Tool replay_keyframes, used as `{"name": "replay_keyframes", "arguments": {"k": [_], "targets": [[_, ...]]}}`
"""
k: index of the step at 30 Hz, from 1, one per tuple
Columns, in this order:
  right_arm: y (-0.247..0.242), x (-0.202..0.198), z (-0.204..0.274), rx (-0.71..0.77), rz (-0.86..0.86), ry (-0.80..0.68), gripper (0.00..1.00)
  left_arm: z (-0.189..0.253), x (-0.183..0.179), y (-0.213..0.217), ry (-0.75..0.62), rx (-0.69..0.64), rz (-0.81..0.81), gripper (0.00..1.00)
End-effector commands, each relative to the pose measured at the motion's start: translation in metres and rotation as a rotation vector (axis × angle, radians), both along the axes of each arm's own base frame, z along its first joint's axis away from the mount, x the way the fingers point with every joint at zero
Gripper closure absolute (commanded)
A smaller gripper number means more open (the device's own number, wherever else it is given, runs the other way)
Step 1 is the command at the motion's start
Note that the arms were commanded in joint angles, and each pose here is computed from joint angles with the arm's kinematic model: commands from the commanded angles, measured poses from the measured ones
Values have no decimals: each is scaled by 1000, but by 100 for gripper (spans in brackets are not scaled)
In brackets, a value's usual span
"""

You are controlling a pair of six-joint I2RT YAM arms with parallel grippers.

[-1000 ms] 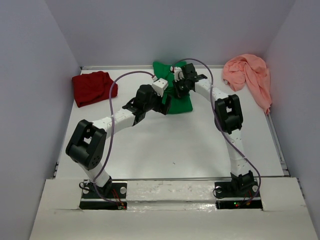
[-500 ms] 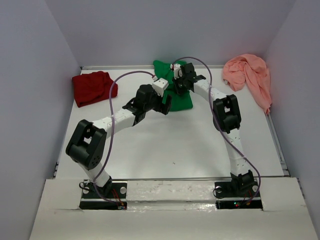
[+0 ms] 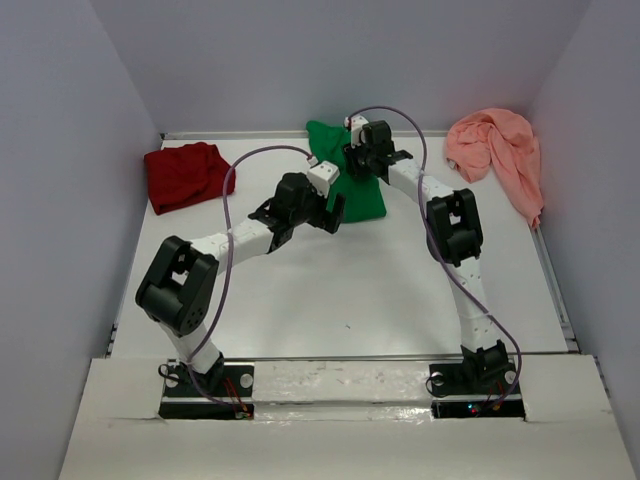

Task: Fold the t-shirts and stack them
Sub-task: Fold the folded rectangular tshirt in 1/3 of the way

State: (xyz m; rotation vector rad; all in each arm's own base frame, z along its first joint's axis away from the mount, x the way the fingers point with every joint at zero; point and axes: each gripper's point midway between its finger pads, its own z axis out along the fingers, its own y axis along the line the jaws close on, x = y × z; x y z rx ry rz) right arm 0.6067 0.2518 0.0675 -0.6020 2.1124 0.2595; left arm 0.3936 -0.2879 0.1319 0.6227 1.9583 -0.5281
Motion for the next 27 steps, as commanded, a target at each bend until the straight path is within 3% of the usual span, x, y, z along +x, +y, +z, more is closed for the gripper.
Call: {"name": "replay_keyframes", "arguments": {"k": [1, 2, 4, 9, 10, 18, 27], "targets": [[-1, 25, 53, 37, -26, -142, 43, 6, 3, -7, -43, -19, -7, 1], [-1, 26, 49, 35, -32, -133, 27, 5, 4, -6, -44, -15, -2, 1], [0, 28, 37, 22, -31, -100, 23, 1, 6, -5, -44, -7, 8, 1], [-5, 10, 50, 24, -23, -81, 22, 0, 10, 2, -53, 13, 51, 1], [-6, 5, 78, 42, -23, -111, 21, 0, 10, 3, -52, 17, 58, 1], [-40, -82, 86, -16, -43, 57, 21, -31, 17, 3, 37, 74, 94, 1], [-54, -120, 91, -38, -33, 106, 21, -53, 14, -13, 106, 70, 72, 1]]}}
